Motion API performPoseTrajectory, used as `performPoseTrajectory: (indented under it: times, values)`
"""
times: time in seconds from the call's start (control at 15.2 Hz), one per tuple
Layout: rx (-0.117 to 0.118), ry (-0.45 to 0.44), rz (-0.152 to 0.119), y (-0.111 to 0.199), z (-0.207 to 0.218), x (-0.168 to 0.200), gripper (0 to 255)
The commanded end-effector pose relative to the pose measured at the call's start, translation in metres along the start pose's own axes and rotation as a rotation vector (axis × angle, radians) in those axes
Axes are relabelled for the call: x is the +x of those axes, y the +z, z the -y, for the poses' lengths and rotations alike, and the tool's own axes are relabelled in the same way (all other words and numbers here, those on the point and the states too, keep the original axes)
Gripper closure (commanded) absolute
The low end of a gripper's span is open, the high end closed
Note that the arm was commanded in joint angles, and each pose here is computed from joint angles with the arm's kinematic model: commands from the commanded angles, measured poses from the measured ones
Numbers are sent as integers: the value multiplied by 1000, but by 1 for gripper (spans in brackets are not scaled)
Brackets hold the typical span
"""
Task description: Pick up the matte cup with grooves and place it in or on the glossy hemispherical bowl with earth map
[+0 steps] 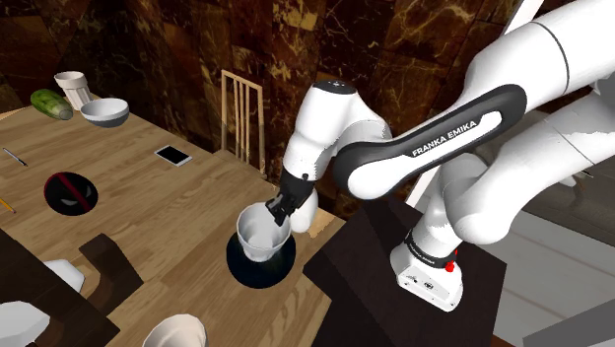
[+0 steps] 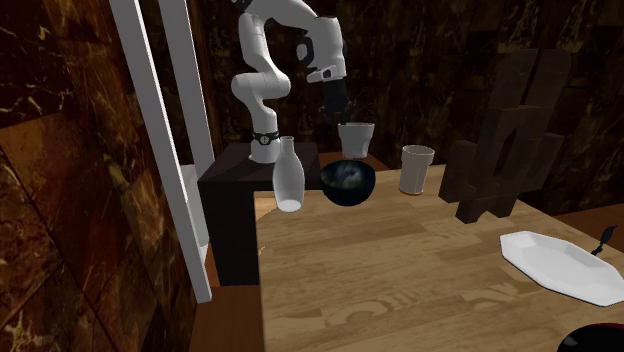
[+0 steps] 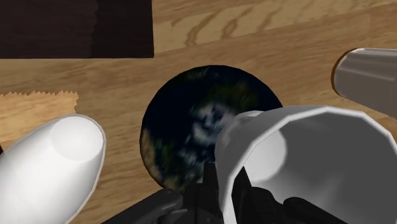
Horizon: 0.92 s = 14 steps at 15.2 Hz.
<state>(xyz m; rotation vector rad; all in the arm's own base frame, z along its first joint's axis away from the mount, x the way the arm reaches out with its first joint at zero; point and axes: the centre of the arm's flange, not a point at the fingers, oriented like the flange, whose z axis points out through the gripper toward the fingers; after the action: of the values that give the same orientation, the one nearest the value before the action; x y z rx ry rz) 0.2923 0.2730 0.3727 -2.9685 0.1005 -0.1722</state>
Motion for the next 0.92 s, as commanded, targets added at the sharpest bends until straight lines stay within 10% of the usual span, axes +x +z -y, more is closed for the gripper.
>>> performPoseTrajectory:
  times: [0.0, 0.59, 0.66, 0.86]
  values:
    - [1, 0, -1, 10, -2, -1, 255]
    - [1, 0, -1, 20, -3, -2, 255]
    - [1, 0, -1, 20, -3, -2, 0]
    - [1, 0, -1, 20, -3, -2, 0]
